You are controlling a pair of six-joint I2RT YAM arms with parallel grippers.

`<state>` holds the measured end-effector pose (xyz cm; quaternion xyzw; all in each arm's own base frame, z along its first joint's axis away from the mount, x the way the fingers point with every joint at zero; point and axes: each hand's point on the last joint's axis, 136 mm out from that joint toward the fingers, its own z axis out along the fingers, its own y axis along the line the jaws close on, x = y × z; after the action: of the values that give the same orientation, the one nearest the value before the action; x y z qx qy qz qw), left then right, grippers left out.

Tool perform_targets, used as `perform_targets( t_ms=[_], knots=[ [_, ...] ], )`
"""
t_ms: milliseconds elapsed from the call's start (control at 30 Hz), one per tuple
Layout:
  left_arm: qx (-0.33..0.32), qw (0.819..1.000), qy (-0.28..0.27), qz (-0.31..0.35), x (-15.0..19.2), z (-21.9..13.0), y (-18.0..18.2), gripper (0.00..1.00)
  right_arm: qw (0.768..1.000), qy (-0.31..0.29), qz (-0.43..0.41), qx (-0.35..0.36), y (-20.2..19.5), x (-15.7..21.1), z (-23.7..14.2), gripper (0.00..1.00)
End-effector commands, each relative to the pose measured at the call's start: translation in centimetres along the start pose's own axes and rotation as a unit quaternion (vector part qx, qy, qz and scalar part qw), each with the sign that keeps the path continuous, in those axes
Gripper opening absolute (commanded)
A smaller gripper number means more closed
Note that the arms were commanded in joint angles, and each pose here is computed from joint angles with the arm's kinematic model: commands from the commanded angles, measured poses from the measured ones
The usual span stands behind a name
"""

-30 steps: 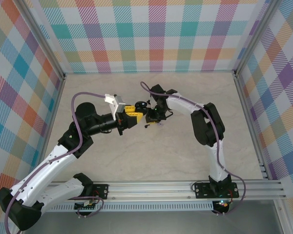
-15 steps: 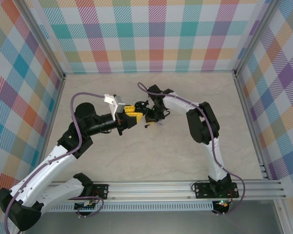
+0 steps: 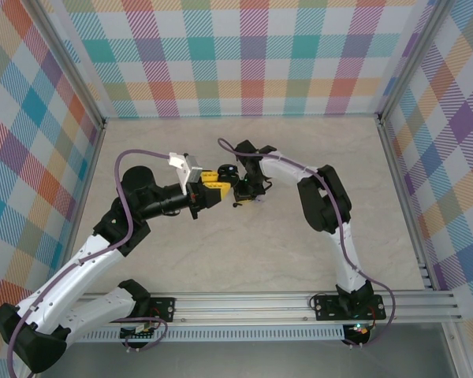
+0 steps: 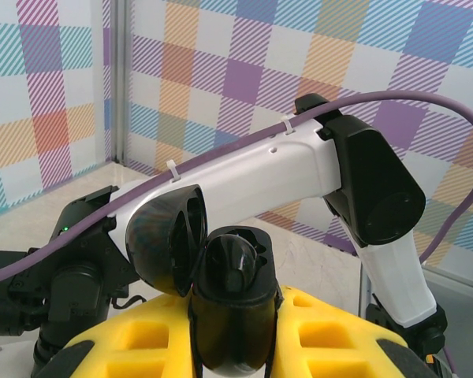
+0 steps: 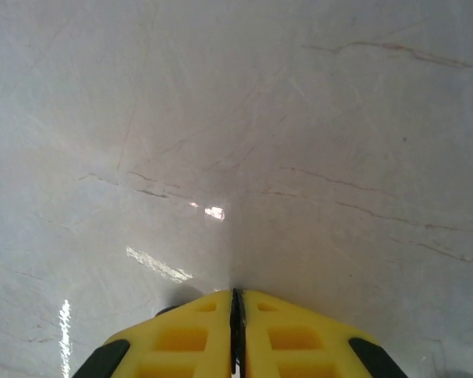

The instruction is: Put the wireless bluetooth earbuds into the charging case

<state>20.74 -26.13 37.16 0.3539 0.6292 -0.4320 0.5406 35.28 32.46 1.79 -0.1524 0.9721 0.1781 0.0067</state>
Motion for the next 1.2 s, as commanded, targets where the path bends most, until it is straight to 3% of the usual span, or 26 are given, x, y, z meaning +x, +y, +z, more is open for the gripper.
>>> perform_targets(
  t_ms=[0,333,567,967,1167],
  knots=[
    [0.018,1.0,-0.017,0.007,-0.8,-0.1,-0.9,0.11,0.999,0.044,-0.007,0.015,0.1,3.2,0.0,0.11],
    [0.018,1.0,-0.019,0.004,-0.7,0.0,-0.9,0.11,0.999,0.052,-0.002,0.005,1.0,4.3,0.0,0.12],
    [0.018,1.0,-0.02,0.005,-0.8,0.0,-0.9,0.11,0.999,0.022,0.007,0.034,0.6,3.4,-1.8,0.15],
    [0.019,1.0,-0.02,0.006,-0.7,-0.1,-0.9,0.11,0.996,0.004,0.088,-0.019,3.3,2.1,-3.1,0.37],
    [0.017,1.0,-0.021,0.006,-0.7,-0.1,-0.9,0.11,0.988,0.006,0.152,-0.006,3.4,1.4,-2.6,0.39]
  ],
)
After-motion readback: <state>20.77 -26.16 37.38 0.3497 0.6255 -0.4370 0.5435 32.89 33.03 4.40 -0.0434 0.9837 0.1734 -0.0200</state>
